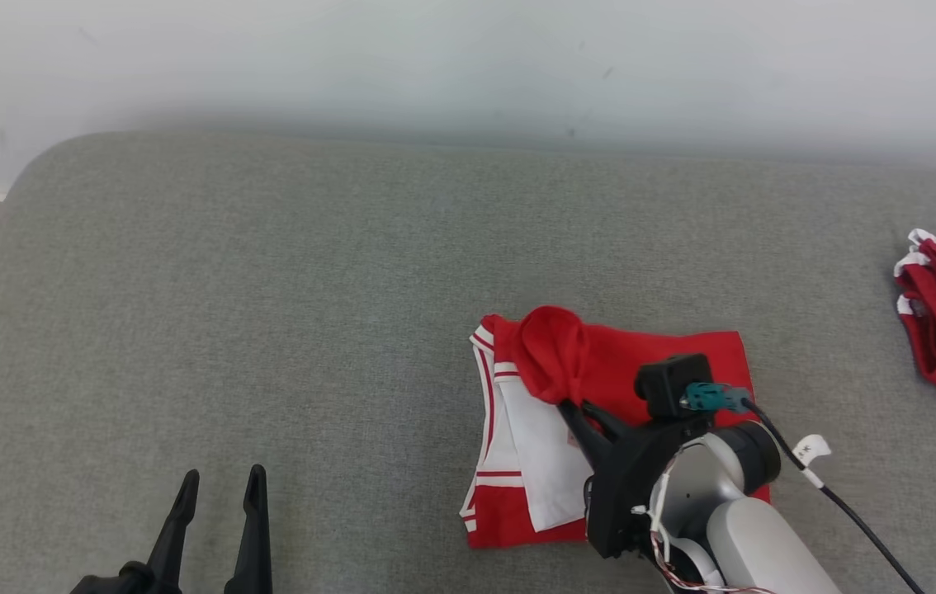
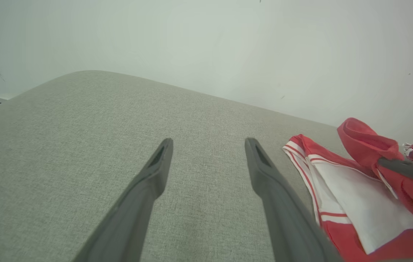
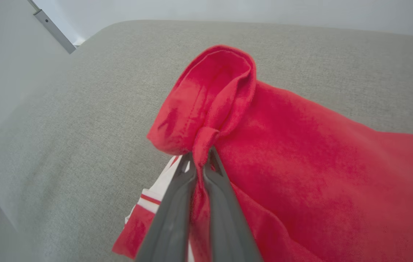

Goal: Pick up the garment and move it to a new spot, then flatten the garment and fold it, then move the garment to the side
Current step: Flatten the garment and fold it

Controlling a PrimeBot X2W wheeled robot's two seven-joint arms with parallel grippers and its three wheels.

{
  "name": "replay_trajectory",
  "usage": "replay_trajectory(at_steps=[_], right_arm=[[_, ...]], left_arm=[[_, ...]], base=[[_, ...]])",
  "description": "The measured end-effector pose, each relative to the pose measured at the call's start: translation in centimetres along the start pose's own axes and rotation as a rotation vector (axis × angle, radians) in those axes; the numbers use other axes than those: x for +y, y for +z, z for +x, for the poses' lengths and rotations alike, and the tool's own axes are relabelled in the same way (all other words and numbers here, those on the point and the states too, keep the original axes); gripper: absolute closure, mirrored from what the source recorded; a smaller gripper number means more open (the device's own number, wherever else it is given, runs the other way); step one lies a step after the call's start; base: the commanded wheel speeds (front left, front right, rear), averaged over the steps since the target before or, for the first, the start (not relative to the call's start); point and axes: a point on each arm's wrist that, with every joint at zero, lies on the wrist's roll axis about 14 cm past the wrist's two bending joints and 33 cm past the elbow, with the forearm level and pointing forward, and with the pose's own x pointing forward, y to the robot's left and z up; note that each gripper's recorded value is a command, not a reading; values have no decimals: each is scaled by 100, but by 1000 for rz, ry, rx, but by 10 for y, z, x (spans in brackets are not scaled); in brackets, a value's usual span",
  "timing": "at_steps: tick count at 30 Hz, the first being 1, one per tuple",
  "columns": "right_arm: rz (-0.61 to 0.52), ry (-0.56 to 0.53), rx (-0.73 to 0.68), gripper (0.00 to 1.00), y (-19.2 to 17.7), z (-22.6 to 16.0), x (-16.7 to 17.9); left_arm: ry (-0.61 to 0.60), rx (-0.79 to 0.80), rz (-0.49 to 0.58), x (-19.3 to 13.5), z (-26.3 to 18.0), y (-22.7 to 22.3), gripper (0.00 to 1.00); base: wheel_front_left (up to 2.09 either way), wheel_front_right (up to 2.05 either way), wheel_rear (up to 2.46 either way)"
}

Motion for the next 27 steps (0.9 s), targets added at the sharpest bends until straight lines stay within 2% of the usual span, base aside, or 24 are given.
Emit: replay_trajectory(at_steps=[18,20,22,27], right_arm=[[3,70,27,100,-12,29,17],[10,93,34,0,-16,30,24],[51,117,18,0,-14,31,30],[136,161,-94,0,17,31,39]], left_arm=[[36,5,-6,10,-10,-3,0],[36,6,-6,10,-10,-3,0],[36,5,-6,10,-11,-3,0],[33,0,-9,9,-12,-1,0]], base=[[0,0,0],[0,0,0],[0,0,0],[0,0,0]])
